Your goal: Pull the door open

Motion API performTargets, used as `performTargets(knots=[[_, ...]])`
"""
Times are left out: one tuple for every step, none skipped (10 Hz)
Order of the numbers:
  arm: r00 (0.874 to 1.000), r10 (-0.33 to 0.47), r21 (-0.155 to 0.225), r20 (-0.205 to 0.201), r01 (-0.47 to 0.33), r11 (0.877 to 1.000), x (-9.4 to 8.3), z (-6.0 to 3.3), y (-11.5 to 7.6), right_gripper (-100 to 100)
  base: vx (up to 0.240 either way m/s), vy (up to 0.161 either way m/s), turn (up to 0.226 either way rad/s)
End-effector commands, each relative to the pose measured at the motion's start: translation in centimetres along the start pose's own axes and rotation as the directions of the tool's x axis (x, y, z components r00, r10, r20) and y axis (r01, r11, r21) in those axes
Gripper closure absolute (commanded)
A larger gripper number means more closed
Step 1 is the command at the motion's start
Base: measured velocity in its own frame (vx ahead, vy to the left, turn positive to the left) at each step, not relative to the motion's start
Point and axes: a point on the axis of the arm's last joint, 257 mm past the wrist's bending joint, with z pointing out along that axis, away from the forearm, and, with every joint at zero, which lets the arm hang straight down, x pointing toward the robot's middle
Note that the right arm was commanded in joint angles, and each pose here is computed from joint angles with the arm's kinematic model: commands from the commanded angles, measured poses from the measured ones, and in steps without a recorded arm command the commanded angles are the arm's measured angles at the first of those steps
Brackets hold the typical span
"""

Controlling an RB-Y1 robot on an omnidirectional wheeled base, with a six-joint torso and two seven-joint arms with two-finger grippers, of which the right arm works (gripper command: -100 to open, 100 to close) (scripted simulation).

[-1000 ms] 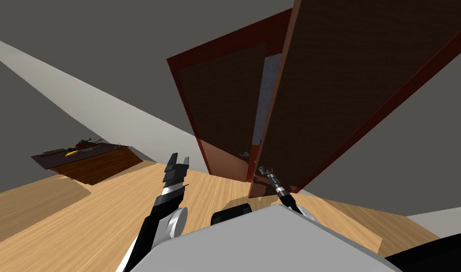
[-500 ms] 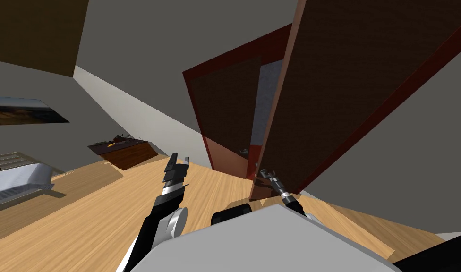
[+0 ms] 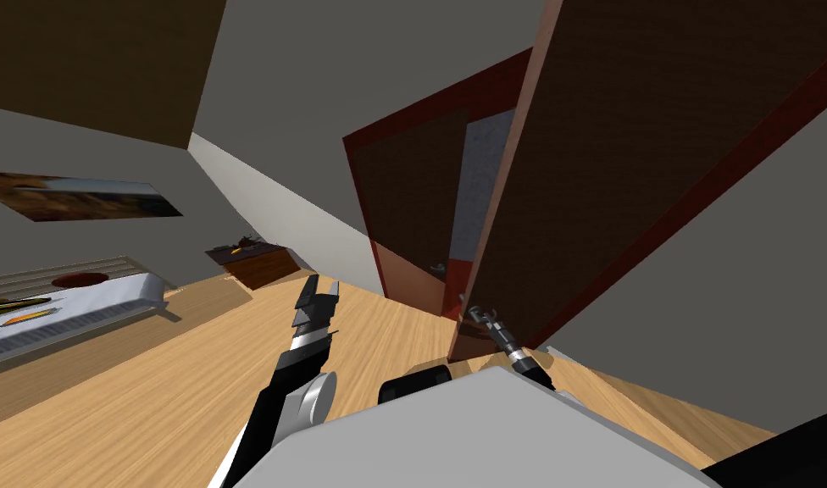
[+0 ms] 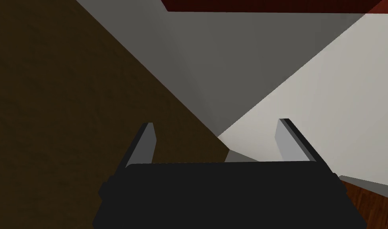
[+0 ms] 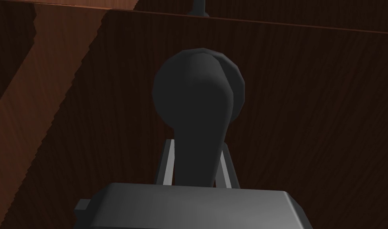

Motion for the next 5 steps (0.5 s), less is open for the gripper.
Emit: performTargets(knots=[[1.0,0.002,0.001,-0.014,-0.002,1.0,0.2,-0.97,-0.1,100,-0.16,-0.04,0.138],[1.0,0.003,0.001,-0.019,-0.003,1.0,0.2,-1.25,-0.1,100,-0.144,-0.044,0.112],[1.0,0.003,0.0,-0.027,-0.003,1.0,0.2,-1.81,-0.1,100,-0.167,-0.059,0.134],[1.0,0.003,0.0,-0.031,-0.003,1.0,0.2,-2.07,-0.1,100,-0.166,-0.042,0.119],[0.999,0.005,0.0,-0.042,-0.005,1.0,0.2,-2.75,0.0,100,-0.189,-0.036,0.15]])
